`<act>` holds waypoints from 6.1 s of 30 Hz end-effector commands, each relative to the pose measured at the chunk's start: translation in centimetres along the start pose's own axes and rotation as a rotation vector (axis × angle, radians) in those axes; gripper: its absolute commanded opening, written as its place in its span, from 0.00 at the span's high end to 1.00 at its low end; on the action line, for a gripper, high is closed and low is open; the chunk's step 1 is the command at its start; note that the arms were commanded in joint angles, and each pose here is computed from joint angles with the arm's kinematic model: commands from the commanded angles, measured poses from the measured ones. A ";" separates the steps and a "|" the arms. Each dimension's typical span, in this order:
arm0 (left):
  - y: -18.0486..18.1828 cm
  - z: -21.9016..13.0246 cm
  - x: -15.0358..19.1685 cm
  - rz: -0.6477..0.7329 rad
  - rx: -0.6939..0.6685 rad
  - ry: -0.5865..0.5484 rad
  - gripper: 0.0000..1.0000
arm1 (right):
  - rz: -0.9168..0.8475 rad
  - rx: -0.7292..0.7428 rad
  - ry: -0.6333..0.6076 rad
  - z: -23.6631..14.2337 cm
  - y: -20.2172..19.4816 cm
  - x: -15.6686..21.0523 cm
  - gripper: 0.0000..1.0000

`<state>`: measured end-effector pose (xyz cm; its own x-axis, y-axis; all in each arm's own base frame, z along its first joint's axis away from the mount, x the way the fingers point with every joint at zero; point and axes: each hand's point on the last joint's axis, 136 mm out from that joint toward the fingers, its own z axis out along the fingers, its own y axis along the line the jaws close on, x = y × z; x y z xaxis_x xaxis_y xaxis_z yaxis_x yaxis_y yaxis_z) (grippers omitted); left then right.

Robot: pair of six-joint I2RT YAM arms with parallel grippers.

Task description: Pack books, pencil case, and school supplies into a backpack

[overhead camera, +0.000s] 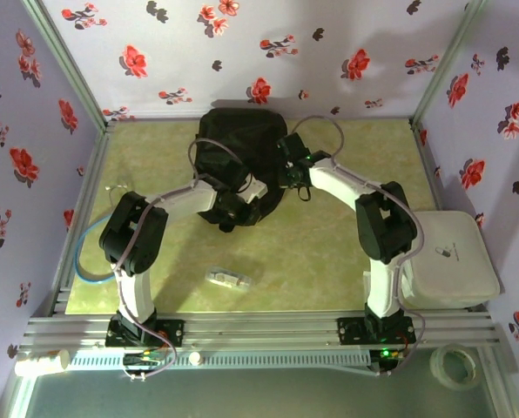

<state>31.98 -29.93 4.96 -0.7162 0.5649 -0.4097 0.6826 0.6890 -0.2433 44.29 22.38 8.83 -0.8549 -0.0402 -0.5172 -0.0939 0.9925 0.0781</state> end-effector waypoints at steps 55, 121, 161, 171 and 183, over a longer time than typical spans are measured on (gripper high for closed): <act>-1.1 -4.8 -15.2 -0.311 -0.060 -0.195 0.59 | 0.352 -0.426 0.098 1.0 -2.5 0.6 0.40; 0.6 -6.8 -15.5 -0.313 -0.323 -0.228 1.00 | 0.365 -0.396 0.126 0.2 -4.0 7.5 0.93; 12.3 -17.6 0.7 -0.774 -0.536 -0.271 0.34 | -0.044 -0.258 -0.043 -9.3 -1.2 3.8 0.26; 15.7 -19.7 10.3 -1.018 -0.563 -0.323 0.19 | -0.445 -0.453 0.068 -12.6 11.1 16.2 0.24; 16.9 -19.5 14.5 -1.112 -0.572 -0.324 0.10 | -0.875 -0.465 0.194 -11.2 17.8 26.1 0.27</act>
<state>30.16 -1.33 11.41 -0.7567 -0.4964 -0.4254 -0.4675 0.8658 -0.1786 14.94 37.04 7.31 -0.5194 -0.7360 -0.4342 -0.8471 0.5102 0.1486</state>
